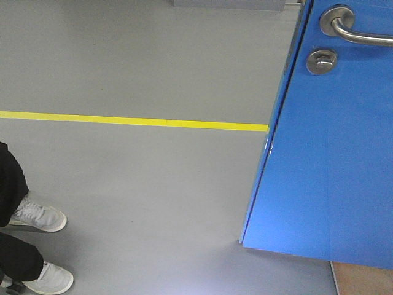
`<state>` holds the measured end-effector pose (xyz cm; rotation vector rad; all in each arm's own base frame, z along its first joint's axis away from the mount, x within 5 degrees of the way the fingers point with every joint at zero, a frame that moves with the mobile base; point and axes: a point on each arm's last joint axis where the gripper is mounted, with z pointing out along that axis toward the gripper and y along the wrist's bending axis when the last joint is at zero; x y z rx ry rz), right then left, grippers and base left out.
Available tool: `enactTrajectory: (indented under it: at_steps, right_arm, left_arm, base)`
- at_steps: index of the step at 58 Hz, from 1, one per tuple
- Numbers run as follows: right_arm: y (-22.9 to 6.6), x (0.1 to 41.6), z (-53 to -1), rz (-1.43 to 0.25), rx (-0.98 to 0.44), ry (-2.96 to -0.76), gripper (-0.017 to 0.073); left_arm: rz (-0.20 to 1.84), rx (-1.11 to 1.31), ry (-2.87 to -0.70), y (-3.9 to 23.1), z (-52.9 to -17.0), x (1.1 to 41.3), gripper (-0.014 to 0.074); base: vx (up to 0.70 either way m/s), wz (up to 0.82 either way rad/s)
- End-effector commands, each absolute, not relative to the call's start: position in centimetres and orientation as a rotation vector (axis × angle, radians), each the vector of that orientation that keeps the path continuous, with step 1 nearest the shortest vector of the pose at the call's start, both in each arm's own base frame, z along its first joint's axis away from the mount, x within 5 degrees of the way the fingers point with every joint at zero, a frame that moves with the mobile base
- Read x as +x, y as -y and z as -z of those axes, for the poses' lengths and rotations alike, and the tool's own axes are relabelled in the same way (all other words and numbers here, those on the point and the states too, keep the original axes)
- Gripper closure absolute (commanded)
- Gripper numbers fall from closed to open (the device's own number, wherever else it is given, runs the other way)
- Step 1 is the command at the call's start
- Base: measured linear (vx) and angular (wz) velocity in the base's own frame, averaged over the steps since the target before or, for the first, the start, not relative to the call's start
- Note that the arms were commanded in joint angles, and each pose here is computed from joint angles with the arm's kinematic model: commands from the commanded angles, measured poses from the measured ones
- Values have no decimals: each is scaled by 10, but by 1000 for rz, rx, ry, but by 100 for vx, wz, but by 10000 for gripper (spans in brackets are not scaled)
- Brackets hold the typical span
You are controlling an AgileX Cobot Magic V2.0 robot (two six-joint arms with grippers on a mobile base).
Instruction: Move to blue door and open it
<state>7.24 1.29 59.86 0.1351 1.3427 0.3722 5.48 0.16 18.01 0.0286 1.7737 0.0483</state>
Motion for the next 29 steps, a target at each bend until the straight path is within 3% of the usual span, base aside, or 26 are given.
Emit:
enactTrajectory:
  at_steps: [1,19,29]
  right_arm:
    - [-10,60,-568,-305,134,-1291,547]
    - [-16,7,-439,-13,-53,-1347,547]
    - [-17,-4,-382,51,-101,-1365,547]
  left_arm:
    - [-33,29,-1649,-1,-197,54,521]
    - [-33,29,-1649,-1,-197,54,521]
    - [-33,29,-1649,-1,-197,54,521]
  base:
    - [0,0]
    - [0,0]
    - [0,0]
